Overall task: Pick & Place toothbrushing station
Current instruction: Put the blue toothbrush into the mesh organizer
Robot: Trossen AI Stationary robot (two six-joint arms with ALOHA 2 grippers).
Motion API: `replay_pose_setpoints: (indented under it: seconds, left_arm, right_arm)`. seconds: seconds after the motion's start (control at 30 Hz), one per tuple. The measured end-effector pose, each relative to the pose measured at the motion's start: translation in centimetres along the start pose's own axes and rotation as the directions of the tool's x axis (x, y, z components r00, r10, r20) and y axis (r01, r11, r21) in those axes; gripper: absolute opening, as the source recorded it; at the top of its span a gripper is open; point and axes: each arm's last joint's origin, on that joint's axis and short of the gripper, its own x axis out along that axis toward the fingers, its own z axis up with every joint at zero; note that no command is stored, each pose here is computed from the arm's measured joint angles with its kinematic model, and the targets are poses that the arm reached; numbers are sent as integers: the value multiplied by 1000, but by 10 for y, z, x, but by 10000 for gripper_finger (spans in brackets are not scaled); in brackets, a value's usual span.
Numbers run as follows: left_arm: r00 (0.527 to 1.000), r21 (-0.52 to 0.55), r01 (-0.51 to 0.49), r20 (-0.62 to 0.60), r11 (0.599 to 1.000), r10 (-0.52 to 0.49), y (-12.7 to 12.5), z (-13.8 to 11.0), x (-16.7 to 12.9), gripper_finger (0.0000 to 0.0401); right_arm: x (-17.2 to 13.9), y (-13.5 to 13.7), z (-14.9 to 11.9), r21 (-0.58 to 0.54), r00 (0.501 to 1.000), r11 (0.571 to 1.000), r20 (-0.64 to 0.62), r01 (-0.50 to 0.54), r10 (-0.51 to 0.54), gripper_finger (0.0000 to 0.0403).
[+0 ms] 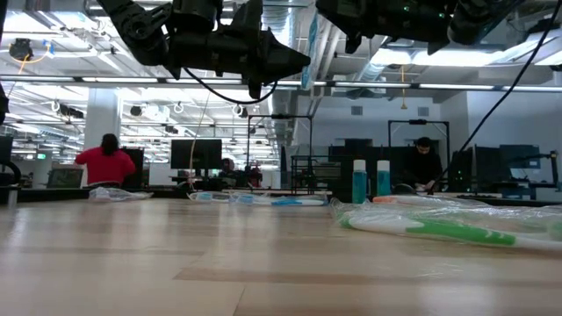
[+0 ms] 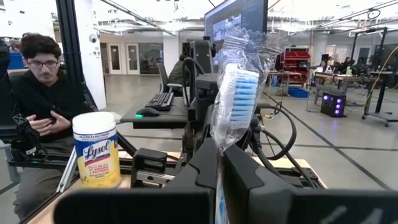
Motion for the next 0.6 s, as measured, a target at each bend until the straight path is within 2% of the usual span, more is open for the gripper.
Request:
replay_pose_setpoints:
  seconds: [0.3, 0.6]
  left_arm:
    - [1000, -3, -17, 6, 1000, 17, 0, 0, 0, 53]
    - [999, -3, -36, 13, 999, 36, 1, 1, 0, 115]
  right_arm:
    - [0, 0, -1, 1, 1000, 1000, -12, -5, 5, 0]
    - [0, 0, -2, 2, 1000, 1000, -16, -5, 5, 2]
